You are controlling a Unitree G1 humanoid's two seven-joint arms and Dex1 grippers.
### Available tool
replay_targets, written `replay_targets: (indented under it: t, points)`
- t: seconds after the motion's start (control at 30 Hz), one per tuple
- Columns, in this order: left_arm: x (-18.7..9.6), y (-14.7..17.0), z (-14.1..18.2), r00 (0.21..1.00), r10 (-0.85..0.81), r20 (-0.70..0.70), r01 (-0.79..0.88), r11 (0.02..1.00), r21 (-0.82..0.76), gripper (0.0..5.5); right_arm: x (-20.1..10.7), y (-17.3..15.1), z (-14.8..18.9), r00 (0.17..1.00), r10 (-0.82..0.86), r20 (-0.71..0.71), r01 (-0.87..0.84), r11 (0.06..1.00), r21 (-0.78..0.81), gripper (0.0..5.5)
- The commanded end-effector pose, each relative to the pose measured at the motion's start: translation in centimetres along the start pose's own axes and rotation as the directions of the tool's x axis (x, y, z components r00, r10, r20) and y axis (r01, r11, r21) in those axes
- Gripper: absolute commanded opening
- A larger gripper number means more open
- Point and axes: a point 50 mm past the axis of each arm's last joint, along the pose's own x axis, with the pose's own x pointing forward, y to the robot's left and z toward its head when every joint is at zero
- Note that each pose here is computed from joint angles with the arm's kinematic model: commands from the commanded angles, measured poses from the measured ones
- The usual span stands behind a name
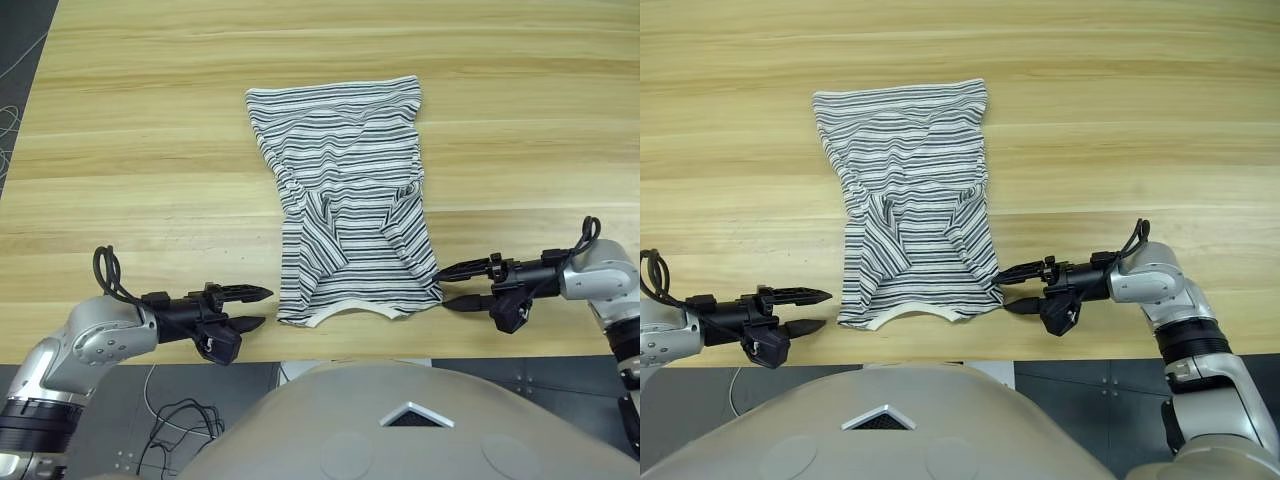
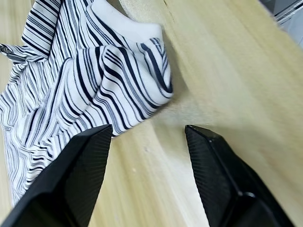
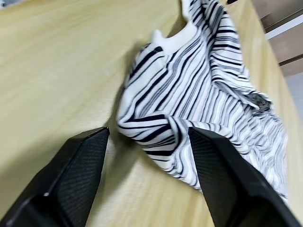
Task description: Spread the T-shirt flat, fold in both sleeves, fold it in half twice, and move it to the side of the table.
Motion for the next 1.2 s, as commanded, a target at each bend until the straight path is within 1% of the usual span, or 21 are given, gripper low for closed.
replay_targets:
  t: [0.03, 0.23, 0.37, 0.4, 0.43, 0.47, 0.6, 0.8, 0.87, 0.9, 0.93, 1.03, 1.07, 1.13, 1.17, 1.2]
  points:
    - [1.1, -0.5, -0.2, 1.0, 0.006, 0.006, -0.006, 1.0, 0.02, 2.85, 0.9, 0.0, -0.8, 1.0, -0.009, -0.01, 0.01, 1.0, 0.009, 3.1]
    - [2.3, -0.2, -0.3, 0.999, 0.022, 0.028, -0.023, 0.999, 0.048, 2.85, 1.6, 0.2, -1.2, 1.0, -0.017, -0.017, 0.017, 1.0, 0.004, 3.1]
    - [2.9, -0.3, -0.2, 0.998, 0.017, 0.052, -0.02, 0.999, 0.045, 2.85, 2.0, 1.0, -0.5, 0.999, 0.029, 0.03, -0.029, 0.999, 0.012, 3.1]
    - [3.0, -0.4, -0.2, 0.998, 0.012, 0.057, -0.014, 0.999, 0.038, 2.65, 1.9, 1.1, -0.4, 0.998, 0.041, 0.037, -0.041, 0.999, 0.012, 2.9]
    - [3.1, -0.6, -0.2, 0.998, 0.007, 0.063, -0.009, 1.0, 0.027, 2.59, 1.9, 1.1, -0.4, 0.998, 0.046, 0.038, -0.047, 0.999, 0.019, 2.83]
    - [3.3, -0.7, -0.2, 0.998, 0.004, 0.069, -0.006, 1.0, 0.018, 2.32, 1.9, 1.1, -0.4, 0.998, 0.05, 0.04, -0.05, 0.999, 0.021, 2.53]
    - [3.6, -0.9, 0.0, 0.996, 0.011, 0.088, -0.011, 1.0, 0.003, 1.75, 2.0, 1.0, -0.4, 0.997, 0.052, 0.049, -0.053, 0.998, 0.034, 1.84]
    - [4.3, -0.8, 0.7, 0.988, 0.008, 0.153, -0.003, 0.999, -0.035, 0.55, 2.0, 0.4, -0.5, 0.998, 0.035, 0.046, -0.037, 0.998, 0.047, 0.49]
    - [4.5, -0.8, 0.8, 0.986, 0.0, 0.168, 0.01, 0.998, -0.054, 0.25, 2.0, 0.3, -0.5, 0.999, 0.029, 0.046, -0.032, 0.998, 0.052, 0.17]
    - [4.5, -0.8, 0.9, 0.985, -0.005, 0.174, 0.017, 0.998, -0.064, 0.15, 2.0, 0.2, -0.5, 0.999, 0.027, 0.045, -0.03, 0.998, 0.055, 0.11]
    - [4.5, -0.6, 1.2, 0.982, 0.003, 0.191, 0.016, 0.995, -0.098, 0.15, 2.0, -0.1, -0.4, 0.999, 0.016, 0.048, -0.021, 0.996, 0.088, 0.11]
    - [3.8, 1.2, 2.6, 0.961, 0.077, 0.266, -0.006, 0.967, -0.256, 0.15, 1.7, -1.5, 0.5, 0.996, 0.015, 0.085, -0.038, 0.959, 0.282, 0.11]
    - [3.3, 1.7, 3.1, 0.955, 0.073, 0.286, 0.025, 0.946, -0.322, 0.15, 1.5, -2.0, 0.9, 0.994, 0.025, 0.105, -0.061, 0.935, 0.35, 0.11]
    - [1.7, 2.2, 4.0, 0.942, -0.015, 0.334, 0.174, 0.876, -0.451, 0.15, 0.7, -3.2, 1.6, 0.986, 0.059, 0.158, -0.13, 0.864, 0.487, 0.11]
    - [1.1, 2.5, 4.4, 0.934, -0.043, 0.355, 0.225, 0.842, -0.49, 0.15, 0.3, -3.8, 2.0, 0.981, 0.068, 0.184, -0.158, 0.826, 0.541, 0.11]
    - [0.2, 3.6, 4.7, 0.92, -0.047, 0.39, 0.262, 0.814, -0.518, 0.15, -0.3, -4.8, 2.4, 0.973, 0.068, 0.222, -0.19, 0.784, 0.59, 0.11]
